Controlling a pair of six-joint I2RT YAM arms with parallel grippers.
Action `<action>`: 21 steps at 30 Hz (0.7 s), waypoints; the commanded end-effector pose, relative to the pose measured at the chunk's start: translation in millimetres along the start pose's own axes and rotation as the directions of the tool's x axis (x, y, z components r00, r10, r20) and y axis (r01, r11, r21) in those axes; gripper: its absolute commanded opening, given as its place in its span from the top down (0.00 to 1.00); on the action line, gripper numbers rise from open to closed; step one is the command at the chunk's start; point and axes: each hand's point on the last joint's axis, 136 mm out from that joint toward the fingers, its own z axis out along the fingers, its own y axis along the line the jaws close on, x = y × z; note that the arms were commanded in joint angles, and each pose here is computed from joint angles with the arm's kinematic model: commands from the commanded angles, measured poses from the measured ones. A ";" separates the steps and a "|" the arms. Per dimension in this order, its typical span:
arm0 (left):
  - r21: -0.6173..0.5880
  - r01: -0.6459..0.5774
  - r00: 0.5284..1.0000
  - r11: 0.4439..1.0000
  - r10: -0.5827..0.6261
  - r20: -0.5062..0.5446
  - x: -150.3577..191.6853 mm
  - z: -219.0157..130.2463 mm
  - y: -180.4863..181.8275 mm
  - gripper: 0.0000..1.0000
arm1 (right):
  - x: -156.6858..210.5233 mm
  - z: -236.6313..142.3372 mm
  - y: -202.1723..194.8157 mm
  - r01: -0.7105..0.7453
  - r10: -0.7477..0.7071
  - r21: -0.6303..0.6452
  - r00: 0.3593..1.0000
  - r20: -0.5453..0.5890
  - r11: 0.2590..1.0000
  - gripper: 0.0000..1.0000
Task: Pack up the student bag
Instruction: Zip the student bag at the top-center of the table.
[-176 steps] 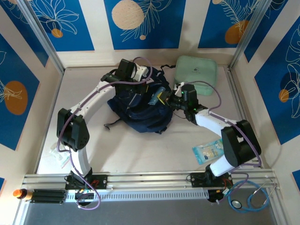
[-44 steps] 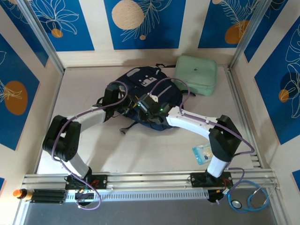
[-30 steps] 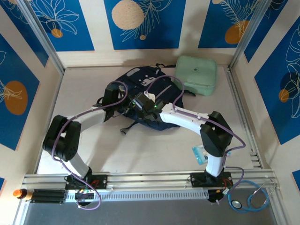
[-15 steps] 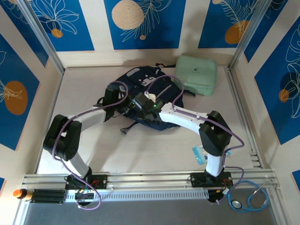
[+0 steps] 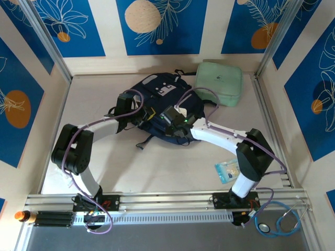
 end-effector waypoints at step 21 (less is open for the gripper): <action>0.084 -0.127 0.990 0.988 0.131 -0.049 -19.3 0.9 -29.9 1.00 | -24.8 24.5 -28.6 0.200 -0.201 -0.022 0.976 -0.081 0.980 0.78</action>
